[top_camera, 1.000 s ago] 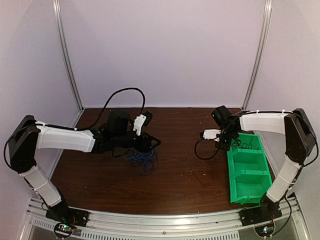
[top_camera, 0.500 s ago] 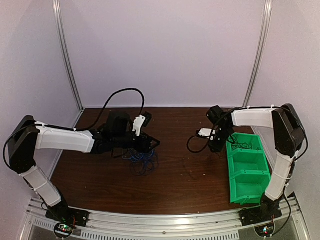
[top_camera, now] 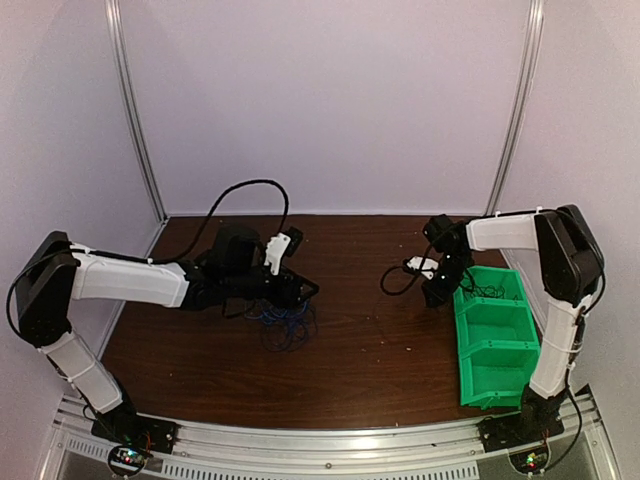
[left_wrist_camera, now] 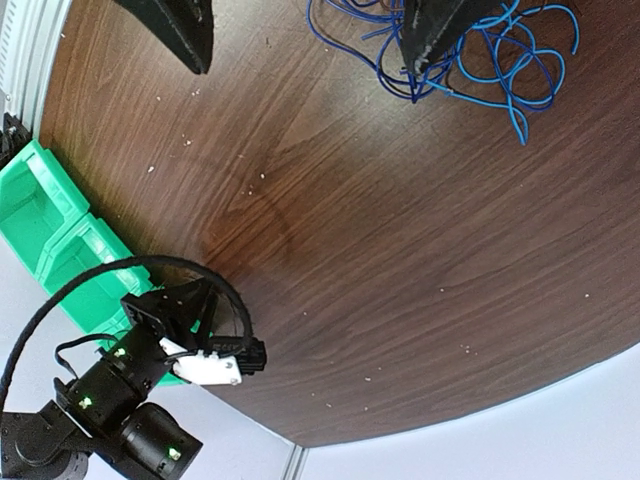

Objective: Untangle the cables

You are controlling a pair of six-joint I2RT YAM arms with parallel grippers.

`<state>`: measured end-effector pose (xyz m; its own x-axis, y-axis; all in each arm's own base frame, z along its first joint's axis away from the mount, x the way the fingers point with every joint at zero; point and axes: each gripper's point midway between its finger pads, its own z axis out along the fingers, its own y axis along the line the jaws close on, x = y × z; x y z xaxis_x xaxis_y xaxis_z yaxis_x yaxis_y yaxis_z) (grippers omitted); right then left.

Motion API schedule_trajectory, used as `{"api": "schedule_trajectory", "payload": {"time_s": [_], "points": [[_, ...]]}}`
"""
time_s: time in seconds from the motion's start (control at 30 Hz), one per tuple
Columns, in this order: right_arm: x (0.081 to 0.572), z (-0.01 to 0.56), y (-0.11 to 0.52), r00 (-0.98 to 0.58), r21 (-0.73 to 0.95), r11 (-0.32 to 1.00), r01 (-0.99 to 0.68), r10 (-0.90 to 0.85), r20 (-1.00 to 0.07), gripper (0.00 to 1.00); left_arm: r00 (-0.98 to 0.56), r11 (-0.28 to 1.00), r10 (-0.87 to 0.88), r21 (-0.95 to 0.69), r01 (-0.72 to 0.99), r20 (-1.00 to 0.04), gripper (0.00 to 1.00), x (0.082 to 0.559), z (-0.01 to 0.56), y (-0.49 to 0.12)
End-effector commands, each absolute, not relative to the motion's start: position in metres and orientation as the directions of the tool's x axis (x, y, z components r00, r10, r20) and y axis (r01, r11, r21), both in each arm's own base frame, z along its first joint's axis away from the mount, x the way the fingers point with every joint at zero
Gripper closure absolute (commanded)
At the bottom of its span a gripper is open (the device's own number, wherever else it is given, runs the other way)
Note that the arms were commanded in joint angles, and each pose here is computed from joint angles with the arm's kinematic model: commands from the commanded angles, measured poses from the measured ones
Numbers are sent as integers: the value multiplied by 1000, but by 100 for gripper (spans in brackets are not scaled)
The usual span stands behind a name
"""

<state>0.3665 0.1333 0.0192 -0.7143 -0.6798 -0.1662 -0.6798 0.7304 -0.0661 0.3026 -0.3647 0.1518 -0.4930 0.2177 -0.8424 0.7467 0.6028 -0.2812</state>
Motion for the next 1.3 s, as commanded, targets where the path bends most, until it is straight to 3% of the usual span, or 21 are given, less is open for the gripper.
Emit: {"api": "schedule_trajectory", "payload": {"time_s": [0.0, 0.2, 0.6, 0.97, 1.27], "points": [[370, -1, 136, -734, -18, 746, -666, -659, -163, 78, -475, 594, 187, -286, 752, -860, 34, 300, 164, -365], [379, -18, 132, -744, -68, 760, -646, -647, -168, 100, -483, 590, 186, -296, 751, -856, 34, 300, 162, -367], [398, 153, 111, -652, -229, 808, -543, -577, -491, 100, -487, 592, 192, -295, 750, -852, 34, 304, 156, -371], [370, 123, 23, -756, -245, 857, -454, -516, -403, 100, -503, 567, 192, -323, 758, -843, 35, 305, 154, -381], [335, 84, 22, -798, -120, 873, -473, -483, -362, 100, -517, 569, 184, -338, 750, -836, 35, 304, 148, -380]]}}
